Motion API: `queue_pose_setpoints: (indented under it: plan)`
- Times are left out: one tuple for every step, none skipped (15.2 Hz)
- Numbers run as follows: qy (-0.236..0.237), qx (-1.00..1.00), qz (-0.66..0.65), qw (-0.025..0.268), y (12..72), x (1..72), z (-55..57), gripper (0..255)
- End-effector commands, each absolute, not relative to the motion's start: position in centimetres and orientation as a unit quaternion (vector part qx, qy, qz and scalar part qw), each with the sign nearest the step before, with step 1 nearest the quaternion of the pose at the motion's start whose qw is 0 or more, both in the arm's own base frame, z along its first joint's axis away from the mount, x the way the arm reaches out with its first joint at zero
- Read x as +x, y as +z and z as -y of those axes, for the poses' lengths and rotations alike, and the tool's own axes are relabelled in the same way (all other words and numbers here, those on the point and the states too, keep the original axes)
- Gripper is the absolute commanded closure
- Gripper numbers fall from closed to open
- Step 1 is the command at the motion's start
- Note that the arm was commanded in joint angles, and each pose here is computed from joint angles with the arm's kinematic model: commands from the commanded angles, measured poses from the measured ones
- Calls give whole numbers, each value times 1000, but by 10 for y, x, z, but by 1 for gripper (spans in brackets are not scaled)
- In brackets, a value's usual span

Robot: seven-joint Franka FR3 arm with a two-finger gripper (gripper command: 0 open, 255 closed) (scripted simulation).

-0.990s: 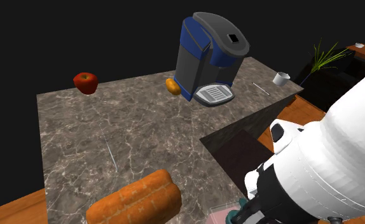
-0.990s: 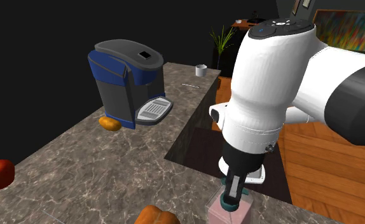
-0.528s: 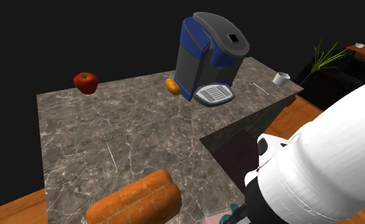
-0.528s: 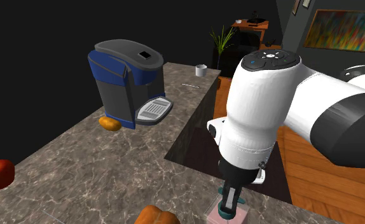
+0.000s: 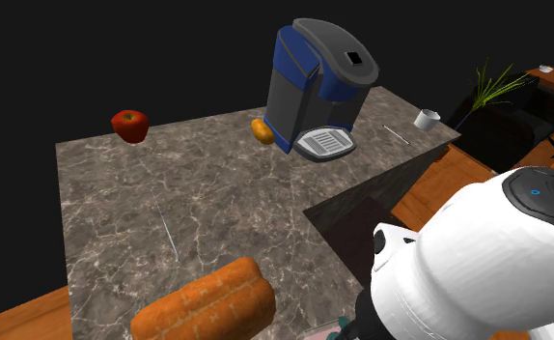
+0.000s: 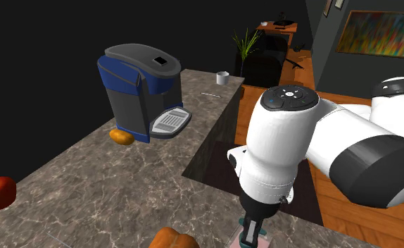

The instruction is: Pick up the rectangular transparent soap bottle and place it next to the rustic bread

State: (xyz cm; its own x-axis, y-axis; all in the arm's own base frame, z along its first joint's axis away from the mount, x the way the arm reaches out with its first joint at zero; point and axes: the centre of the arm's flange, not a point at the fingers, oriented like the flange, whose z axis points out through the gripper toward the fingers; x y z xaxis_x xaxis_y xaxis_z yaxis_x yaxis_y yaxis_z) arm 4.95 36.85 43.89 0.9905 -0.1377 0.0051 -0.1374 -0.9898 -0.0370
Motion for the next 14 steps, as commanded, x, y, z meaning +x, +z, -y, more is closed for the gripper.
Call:
queue_pose_setpoints:
  plan:
    - [-4,-997,-69,19,429,49,-368,255]
    - [-4,-997,-69,19,424,49,-368,255]
    - [-4,-997,-69,19,418,49,-368,255]
    - [-4,-997,-69,19,413,49,-368,255]
    - [-4,-997,-69,19,408,49,-368,255]
    - [-4,-997,-69,19,405,49,-368,255]
    - [-4,-997,-69,19,405,49,-368,255]
    - [-4,-997,-69,19,405,49,-368,255]
    - [-4,-997,-69,19,405,49,-368,255]
    - [-4,-997,-69,19,405,49,-368,255]
    - [-4,-997,-69,19,405,49,-368,255]
    - [-4,-997,-69,19,405,49,-368,255]
    - [-4,-997,-69,19,405,49,-368,255]
    - [-4,-997,-69,19,405,50,-368,0]
